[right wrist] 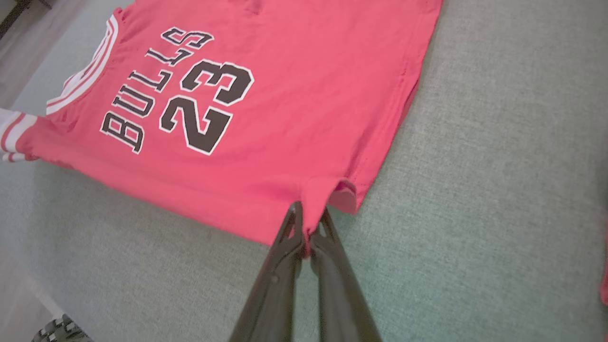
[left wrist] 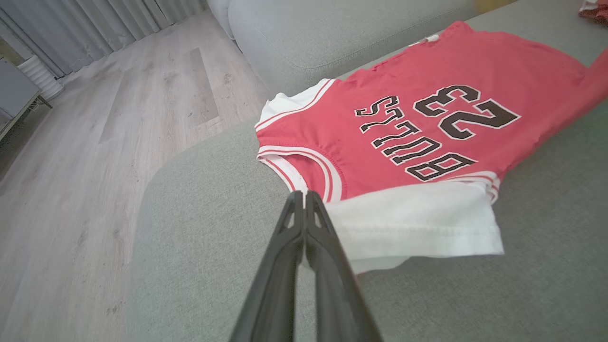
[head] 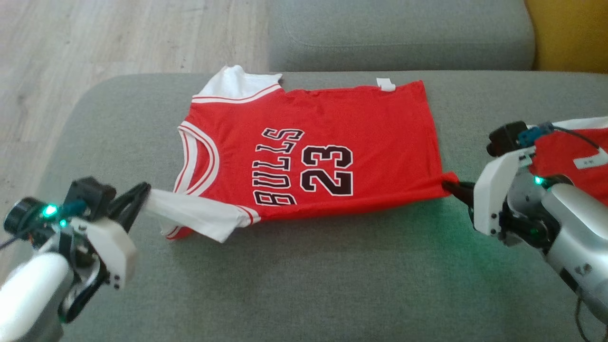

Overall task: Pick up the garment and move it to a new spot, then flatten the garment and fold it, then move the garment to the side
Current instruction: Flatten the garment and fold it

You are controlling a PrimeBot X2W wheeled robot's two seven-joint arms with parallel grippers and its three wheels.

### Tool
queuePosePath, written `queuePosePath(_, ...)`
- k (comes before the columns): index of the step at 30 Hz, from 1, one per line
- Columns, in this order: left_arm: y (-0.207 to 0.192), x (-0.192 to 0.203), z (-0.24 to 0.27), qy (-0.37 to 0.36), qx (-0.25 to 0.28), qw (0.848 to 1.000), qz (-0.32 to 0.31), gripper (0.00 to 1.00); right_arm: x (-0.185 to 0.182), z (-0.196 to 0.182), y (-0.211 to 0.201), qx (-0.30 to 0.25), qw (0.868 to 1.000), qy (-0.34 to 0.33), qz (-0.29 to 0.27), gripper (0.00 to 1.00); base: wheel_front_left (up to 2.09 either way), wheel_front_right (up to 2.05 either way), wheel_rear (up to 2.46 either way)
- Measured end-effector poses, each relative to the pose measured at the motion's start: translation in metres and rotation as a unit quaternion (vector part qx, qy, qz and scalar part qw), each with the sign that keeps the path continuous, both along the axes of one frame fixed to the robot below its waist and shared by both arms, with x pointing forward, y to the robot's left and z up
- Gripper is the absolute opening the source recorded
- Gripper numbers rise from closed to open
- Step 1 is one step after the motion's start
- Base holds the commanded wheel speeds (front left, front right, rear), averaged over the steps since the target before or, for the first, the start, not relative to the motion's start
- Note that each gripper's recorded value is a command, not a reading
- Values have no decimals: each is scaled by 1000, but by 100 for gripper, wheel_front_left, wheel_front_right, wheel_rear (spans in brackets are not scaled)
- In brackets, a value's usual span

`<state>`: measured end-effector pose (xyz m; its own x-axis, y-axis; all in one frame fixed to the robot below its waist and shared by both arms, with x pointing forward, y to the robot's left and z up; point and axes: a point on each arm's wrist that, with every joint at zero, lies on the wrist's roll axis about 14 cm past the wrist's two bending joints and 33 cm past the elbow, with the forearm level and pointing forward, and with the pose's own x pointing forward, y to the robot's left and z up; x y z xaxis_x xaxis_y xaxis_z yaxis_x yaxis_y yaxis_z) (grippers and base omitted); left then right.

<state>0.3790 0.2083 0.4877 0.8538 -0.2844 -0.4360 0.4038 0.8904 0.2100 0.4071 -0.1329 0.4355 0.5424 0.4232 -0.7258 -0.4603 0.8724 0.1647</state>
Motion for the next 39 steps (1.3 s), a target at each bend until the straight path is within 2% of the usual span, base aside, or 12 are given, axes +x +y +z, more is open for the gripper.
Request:
queuePosePath(9, 7, 44, -11, 26, 31, 999, 8, 0, 26, -2, 1, 11, 999, -17, -34, 0, 0, 0, 0)
queuePosePath(21, 5, 109, -12, 19, 76, 997, 4, 0, 51, -13, 4, 8, 999, -18, -43, 0, 0, 0, 0)
queuePosePath(27, 0, 139, -27, 33, 76, 996, 16, 0, 64, -22, 5, 13, 998, -9, -54, 0, 0, 0, 0)
queuePosePath(28, -1, 141, -32, 36, 73, 996, 18, 14, 65, -25, 6, 16, 998, -4, -55, 58, 0, 0, 0)
queuePosePath(29, -2, 142, -36, 39, 72, 996, 19, 100, 65, -28, 6, 16, 998, 0, -56, 100, 0, 0, 0)
queuePosePath(33, -10, 150, -37, 17, 55, 998, 17, 100, 74, -29, 4, 28, 997, -19, -73, 100, 0, 0, 0)
queuePosePath(36, -15, 160, -15, -42, 31, 998, 28, 100, 84, -19, 7, 48, 994, -49, -83, 100, 0, 0, 0)
queuePosePath(39, -18, 168, 19, -114, -21, 992, 51, 100, 98, 8, 15, 91, 985, -109, -96, 100, 0, 0, 0)
